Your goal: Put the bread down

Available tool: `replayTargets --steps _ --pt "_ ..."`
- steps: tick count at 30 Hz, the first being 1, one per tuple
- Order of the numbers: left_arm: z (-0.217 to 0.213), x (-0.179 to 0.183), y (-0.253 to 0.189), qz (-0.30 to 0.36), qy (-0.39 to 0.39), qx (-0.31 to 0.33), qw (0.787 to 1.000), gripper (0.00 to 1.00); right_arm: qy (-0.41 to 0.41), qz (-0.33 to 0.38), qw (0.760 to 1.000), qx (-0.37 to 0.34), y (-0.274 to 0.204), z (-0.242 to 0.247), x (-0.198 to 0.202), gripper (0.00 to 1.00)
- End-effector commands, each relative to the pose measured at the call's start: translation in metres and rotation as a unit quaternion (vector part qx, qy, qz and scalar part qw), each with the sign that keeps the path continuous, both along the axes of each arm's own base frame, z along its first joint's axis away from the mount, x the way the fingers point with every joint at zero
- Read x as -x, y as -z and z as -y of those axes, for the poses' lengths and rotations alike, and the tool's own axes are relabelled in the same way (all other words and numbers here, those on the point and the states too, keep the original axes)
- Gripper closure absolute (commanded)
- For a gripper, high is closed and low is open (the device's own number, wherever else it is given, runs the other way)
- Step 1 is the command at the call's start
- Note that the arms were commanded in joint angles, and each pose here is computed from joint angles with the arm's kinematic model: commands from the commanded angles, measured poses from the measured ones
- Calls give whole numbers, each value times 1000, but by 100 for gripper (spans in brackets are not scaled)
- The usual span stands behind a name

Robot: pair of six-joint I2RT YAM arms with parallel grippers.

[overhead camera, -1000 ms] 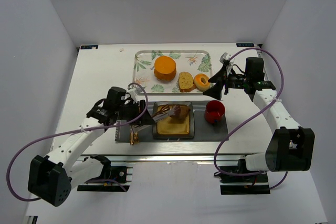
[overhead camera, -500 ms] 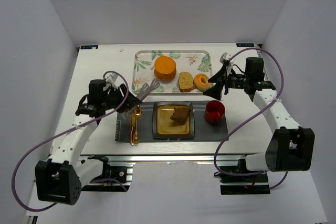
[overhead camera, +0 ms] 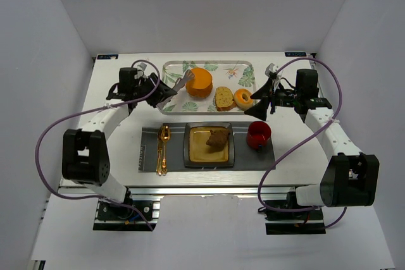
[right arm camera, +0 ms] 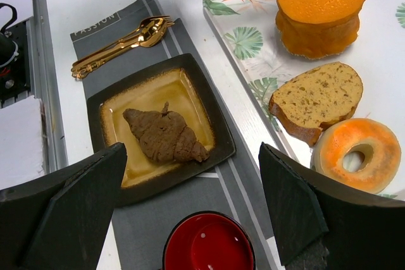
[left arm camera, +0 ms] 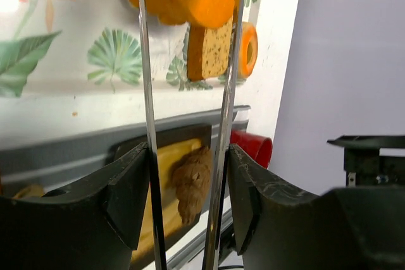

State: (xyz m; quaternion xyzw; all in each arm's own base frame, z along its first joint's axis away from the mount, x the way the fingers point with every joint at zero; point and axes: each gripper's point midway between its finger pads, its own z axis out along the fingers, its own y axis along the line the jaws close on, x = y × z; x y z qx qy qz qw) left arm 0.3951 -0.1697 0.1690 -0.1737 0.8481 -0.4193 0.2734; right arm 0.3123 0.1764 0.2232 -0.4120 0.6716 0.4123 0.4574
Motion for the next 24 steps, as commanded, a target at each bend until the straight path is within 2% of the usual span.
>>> replayTargets --steps 1,8,10,12,13,15,17,18,20,24 --pt "4 -19 -18 22 1 15 1000 41 -8 29 1000 -8 -12 -2 4 11" --pt "13 -21 -4 0 31 31 999 55 -5 31 1000 -6 -12 -2 2 11" --pt "15 -17 -2 0 42 36 998 65 -4 28 1000 -7 -12 -2 1 10" --pt "18 -13 -5 8 55 45 997 70 -3 24 1000 -8 -12 -2 0 11" --pt "19 -10 -5 7 60 49 997 76 -3 23 1000 -8 -12 -2 0 11" --pt "21 -7 -15 29 68 58 996 86 -2 21 1000 -8 -12 -2 -1 11" --pt "18 -5 -29 44 55 75 995 93 -1 23 1000 -7 -13 -2 -1 11" --pt "11 -10 -59 102 45 86 990 95 -2 25 1000 -5 -13 -2 -1 11" --pt "1 -6 -76 120 25 104 987 100 -2 25 1000 -4 -13 -1 0 11" --pt "-14 15 -110 147 12 105 983 100 -2 22 1000 -5 -13 -1 1 11"
